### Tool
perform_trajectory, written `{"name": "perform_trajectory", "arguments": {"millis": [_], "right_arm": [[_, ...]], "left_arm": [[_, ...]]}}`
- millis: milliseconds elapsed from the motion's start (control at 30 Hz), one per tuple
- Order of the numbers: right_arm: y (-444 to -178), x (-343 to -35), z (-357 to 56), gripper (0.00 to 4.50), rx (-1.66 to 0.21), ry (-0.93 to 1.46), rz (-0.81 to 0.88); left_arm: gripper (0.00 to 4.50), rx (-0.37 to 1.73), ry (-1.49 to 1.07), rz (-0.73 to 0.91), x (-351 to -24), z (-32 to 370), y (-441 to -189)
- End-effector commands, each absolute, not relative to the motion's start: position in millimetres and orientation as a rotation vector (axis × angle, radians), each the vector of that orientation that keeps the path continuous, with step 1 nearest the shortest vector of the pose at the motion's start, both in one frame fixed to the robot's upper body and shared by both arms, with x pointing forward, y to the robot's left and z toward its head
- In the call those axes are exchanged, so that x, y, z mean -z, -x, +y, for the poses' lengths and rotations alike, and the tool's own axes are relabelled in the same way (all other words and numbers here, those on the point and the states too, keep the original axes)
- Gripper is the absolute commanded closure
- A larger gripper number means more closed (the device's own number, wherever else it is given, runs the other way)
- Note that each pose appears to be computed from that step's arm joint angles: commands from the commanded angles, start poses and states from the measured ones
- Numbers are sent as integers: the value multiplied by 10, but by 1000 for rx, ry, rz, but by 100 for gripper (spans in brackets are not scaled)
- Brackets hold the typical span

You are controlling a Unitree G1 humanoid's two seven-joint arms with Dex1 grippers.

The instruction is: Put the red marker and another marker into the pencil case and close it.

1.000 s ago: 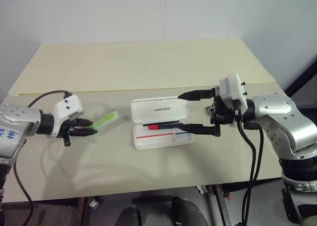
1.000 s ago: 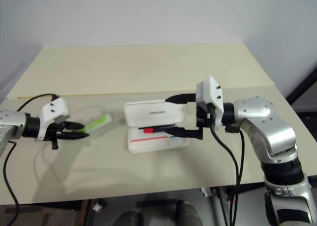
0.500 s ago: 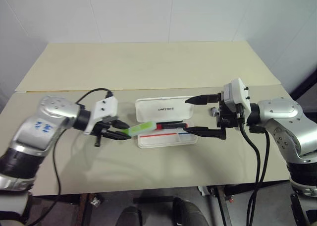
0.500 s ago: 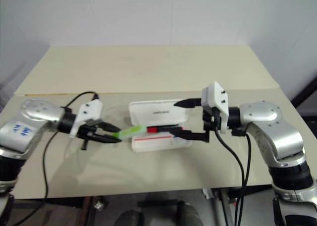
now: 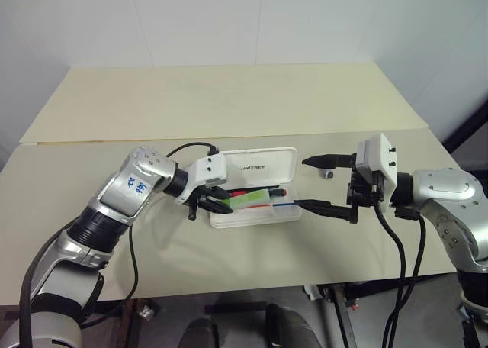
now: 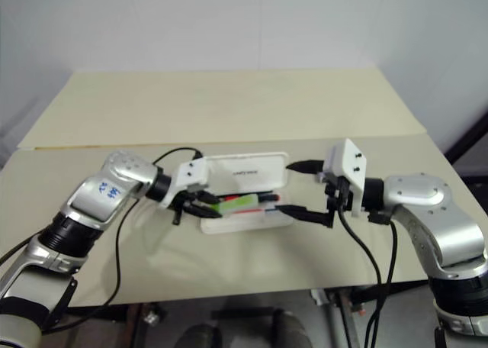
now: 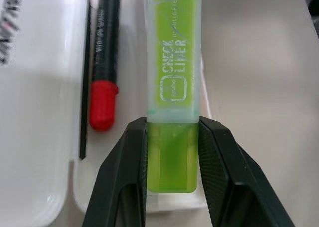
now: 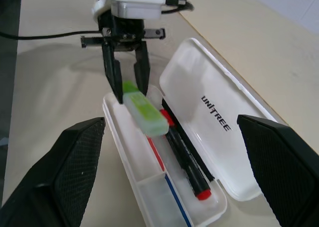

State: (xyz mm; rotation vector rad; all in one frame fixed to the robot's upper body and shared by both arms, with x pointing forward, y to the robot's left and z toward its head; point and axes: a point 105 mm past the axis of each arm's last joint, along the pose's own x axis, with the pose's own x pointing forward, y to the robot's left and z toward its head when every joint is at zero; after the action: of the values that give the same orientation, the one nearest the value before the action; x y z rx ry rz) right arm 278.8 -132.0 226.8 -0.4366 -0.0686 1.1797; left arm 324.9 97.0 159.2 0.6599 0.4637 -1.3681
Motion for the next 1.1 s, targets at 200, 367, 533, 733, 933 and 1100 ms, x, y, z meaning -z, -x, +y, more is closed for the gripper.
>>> {"name": "perform_trajectory", "arguments": {"millis": [200, 367, 533, 733, 933, 1100], "right_arm": [[-2719, -2383, -1346, 0, -1134, 455, -116], [-2722, -2385, -1330, 0, -1130, 452, -121], [-2729, -2391, -1329, 0, -1128, 450, -127], [-2747, -2392, -1317, 0, -1131, 449, -130], [-2772, -2401, -1302, 0, -1137, 450, -135], [-2795, -2406, -1286, 0, -1143, 450, -140]], "left_arm": [[345, 1391, -694, 468, -1649, 938, -3224], [345, 1394, -702, 479, -1637, 951, -3222], [176, 1383, -712, 488, -1608, 952, -3236], [3, 1447, -640, 407, -1758, 797, -3188], [3, 1461, -616, 365, -1861, 788, -3166], [3, 1457, -598, 355, -1904, 880, -3142]]}}
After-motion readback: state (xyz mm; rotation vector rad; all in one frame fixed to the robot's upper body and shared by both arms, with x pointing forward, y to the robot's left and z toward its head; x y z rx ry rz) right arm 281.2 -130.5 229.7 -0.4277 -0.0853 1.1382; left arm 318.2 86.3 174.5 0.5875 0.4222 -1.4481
